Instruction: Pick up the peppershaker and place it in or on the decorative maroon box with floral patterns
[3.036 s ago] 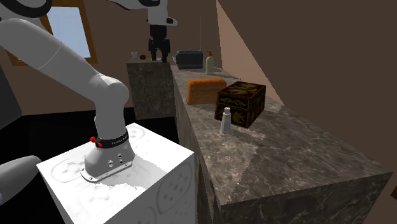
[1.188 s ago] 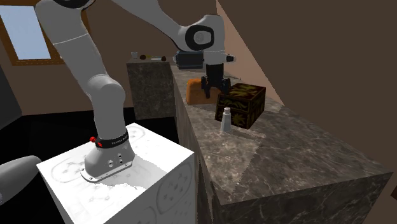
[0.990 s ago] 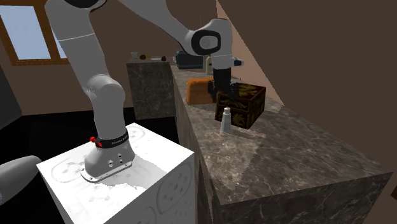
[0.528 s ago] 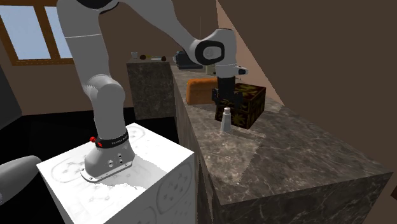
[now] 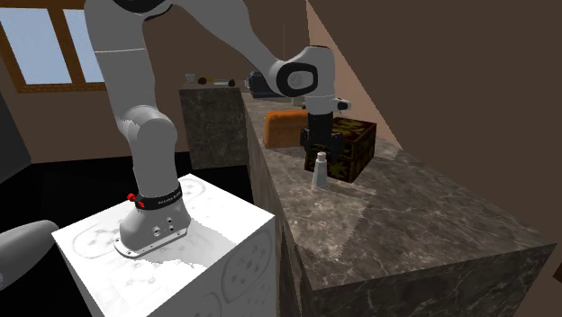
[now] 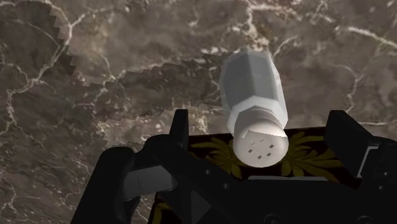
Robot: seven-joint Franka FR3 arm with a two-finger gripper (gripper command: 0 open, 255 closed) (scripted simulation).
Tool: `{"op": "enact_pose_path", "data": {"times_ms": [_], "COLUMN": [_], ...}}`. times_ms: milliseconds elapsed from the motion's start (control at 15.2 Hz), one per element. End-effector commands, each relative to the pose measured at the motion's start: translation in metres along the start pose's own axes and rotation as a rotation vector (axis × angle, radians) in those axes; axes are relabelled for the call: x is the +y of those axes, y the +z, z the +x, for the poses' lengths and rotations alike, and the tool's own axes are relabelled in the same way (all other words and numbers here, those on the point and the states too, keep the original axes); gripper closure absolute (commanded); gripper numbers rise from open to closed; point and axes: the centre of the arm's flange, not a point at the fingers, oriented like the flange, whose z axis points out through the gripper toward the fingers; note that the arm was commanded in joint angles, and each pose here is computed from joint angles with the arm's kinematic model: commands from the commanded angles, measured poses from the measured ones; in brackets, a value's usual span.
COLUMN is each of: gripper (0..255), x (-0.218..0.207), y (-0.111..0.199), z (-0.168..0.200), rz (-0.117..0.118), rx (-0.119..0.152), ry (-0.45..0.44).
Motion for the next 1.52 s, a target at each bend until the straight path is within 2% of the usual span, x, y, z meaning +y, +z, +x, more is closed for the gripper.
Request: {"op": "enact_pose_path", "data": {"times_ms": [0,66,660,1452], "gripper": [0,255,255,255], "x": [0.000,0.000,0.000,0.006], "y": [0.000,0.000,0.000,-0.063], "z": [0.000,0.000,0.000,0.001], "rz": [0.000,0.000,0.000,0.000], "rx": [0.000,0.000,0.000,0.000], "ry": [0.000,0.000,0.000,0.000]}}
